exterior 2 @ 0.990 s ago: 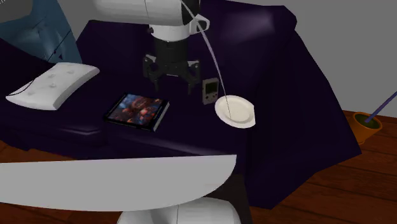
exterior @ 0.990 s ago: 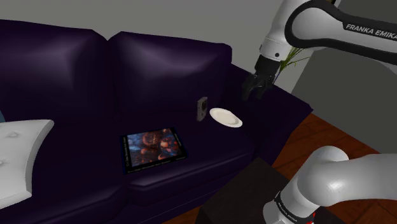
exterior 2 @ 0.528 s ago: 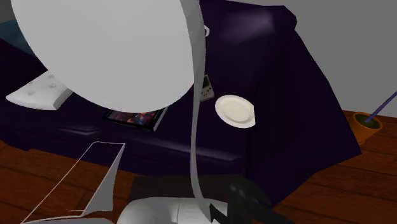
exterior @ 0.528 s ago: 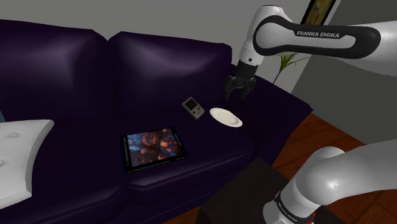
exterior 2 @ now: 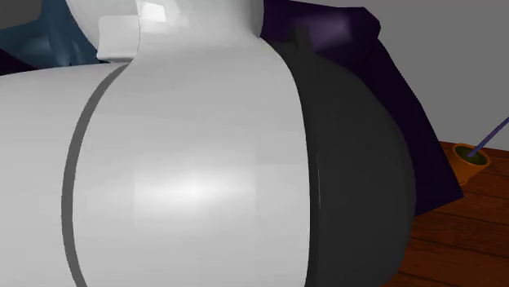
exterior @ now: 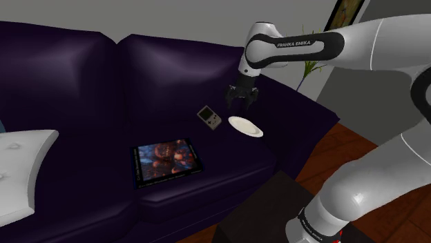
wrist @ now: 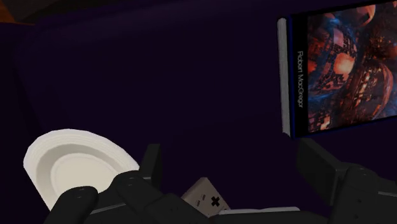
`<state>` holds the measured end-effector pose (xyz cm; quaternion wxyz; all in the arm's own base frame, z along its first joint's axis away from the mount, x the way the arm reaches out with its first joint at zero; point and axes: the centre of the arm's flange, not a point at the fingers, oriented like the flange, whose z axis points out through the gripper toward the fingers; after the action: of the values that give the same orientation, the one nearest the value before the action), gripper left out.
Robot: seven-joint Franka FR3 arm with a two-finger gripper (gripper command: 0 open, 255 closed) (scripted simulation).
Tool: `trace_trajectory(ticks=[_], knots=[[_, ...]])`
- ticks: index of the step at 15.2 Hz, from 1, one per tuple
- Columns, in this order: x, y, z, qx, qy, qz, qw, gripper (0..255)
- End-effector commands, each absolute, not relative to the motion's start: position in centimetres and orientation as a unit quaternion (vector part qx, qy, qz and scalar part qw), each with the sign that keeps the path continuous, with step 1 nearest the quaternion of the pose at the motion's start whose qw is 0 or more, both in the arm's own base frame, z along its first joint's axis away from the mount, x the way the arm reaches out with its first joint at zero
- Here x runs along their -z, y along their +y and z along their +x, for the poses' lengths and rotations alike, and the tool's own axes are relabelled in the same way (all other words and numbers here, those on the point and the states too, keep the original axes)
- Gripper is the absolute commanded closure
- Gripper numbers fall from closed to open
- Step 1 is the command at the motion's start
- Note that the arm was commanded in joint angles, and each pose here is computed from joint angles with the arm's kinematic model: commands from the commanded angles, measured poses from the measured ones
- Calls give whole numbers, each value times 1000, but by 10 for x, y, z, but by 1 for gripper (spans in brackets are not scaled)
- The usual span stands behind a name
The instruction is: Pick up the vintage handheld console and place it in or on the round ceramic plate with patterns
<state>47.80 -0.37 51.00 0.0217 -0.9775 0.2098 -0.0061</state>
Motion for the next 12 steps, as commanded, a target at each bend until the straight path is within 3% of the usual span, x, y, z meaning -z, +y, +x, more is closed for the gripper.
trace_trajectory(ticks=[1, 12], knots=[[-495, -12, 502, 5, 231, -973, 19, 0], [-419, -64, 616, -6, 339, -941, 6, 0]])
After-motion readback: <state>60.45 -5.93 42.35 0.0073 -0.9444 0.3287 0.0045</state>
